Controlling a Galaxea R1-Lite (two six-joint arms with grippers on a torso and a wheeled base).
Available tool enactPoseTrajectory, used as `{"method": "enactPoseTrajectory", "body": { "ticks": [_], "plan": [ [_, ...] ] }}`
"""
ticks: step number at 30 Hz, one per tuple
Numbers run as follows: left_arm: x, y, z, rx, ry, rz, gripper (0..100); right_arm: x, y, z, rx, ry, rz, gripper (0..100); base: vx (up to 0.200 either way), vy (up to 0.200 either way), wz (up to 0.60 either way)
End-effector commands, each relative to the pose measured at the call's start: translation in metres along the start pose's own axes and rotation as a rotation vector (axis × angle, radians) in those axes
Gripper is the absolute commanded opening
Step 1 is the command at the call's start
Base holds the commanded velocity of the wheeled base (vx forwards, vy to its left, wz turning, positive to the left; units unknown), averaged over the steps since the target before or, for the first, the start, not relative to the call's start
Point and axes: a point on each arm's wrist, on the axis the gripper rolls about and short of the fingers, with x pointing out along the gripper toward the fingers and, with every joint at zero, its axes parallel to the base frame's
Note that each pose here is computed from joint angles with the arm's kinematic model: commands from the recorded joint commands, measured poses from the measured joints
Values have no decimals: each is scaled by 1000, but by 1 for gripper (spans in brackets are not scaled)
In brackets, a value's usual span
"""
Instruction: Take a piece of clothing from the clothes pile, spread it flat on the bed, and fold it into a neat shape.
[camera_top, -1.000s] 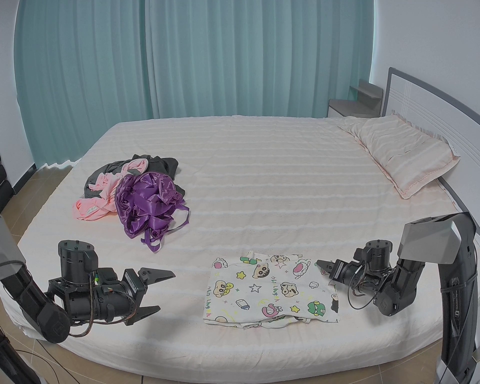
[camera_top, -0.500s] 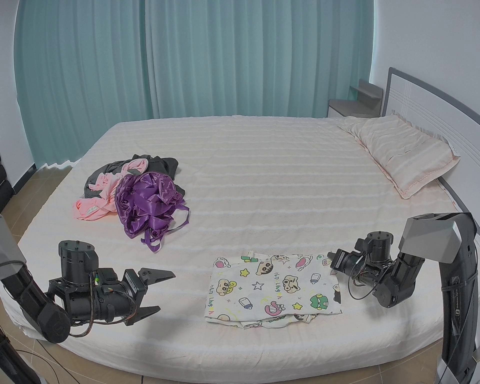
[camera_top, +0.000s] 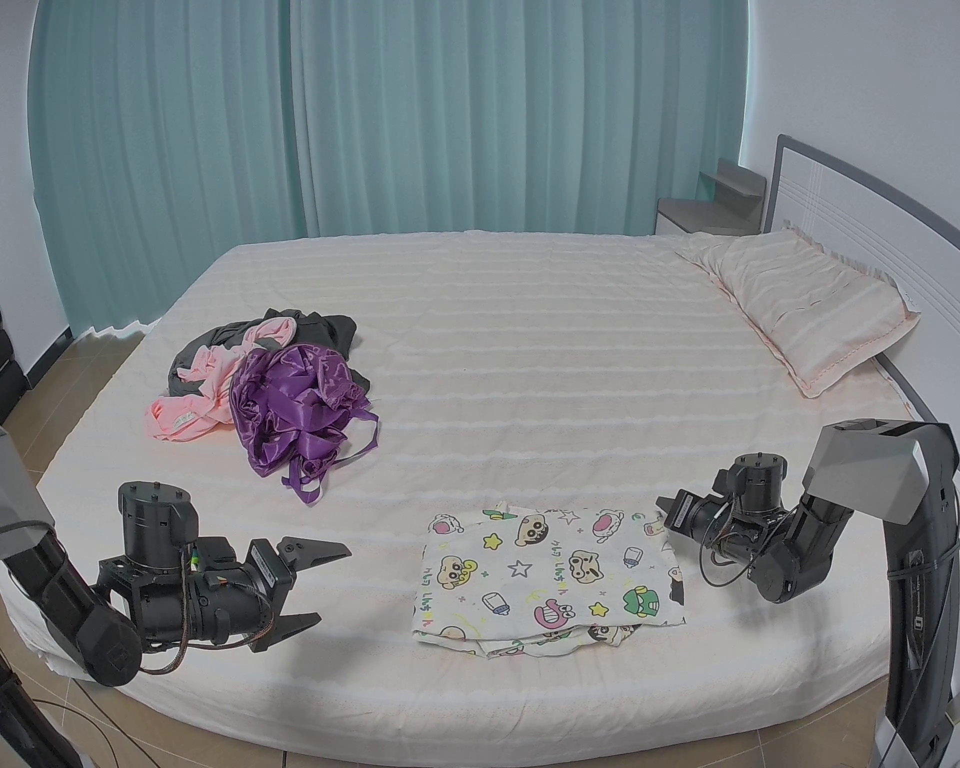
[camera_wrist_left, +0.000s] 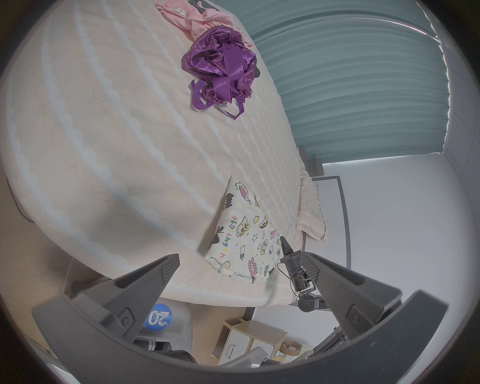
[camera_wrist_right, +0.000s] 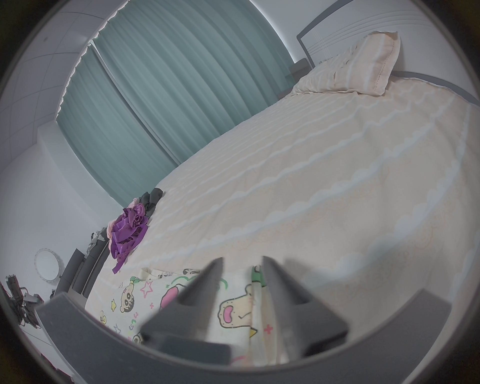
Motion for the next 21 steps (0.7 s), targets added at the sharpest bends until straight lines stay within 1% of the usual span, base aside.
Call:
{"method": "enactPoseTrajectory", "body": {
  "ticks": [1, 3, 7, 9, 12, 13, 14, 16, 18, 19, 20, 21],
  "plan": [
    [0, 1, 0, -3, 2, 3, 100, -2, -2, 1, 4, 3, -9, 100, 0, 0, 0],
    [2, 2, 0, -5, 3, 9, 100, -6, -3, 9, 9, -17, -13, 100, 0, 0, 0],
    [8, 3, 2, 0, -22, 22, 100, -27, -4, 16, 19, -12, -27, 100, 0, 0, 0],
    [15, 3, 0, 45, -37, 22, 100, -40, -5, 9, 27, 24, -35, 100, 0, 0, 0],
    [35, 5, -5, 152, -51, 26, 100, -54, -12, -8, 38, 109, -41, 100, 0, 0, 0],
    [40, 5, -5, 168, -57, 27, 100, -56, -13, -10, 42, 122, -38, 100, 0, 0, 0],
    [53, 6, -5, 193, -80, 35, 100, -58, -15, -16, 46, 150, -33, 100, 0, 0, 0],
    [74, 10, -4, 215, -110, 49, 100, -57, -16, -23, 49, 173, -27, 100, 0, 0, 0],
    [94, 13, -5, 245, -104, 64, 100, -53, -15, -29, 46, 184, -21, 100, 0, 0, 0],
    [98, 13, -5, 255, -98, 66, 100, -52, -14, -30, 43, 187, -16, 100, 0, 0, 0],
    [110, 15, -9, 295, -71, 77, 100, -49, -10, -37, 37, 204, -5, 100, 0, 0, 0],
    [110, 15, -9, 295, -71, 77, 100, -49, -10, -37, 37, 204, -5, 100, 0, 0, 0]
  ]
}}
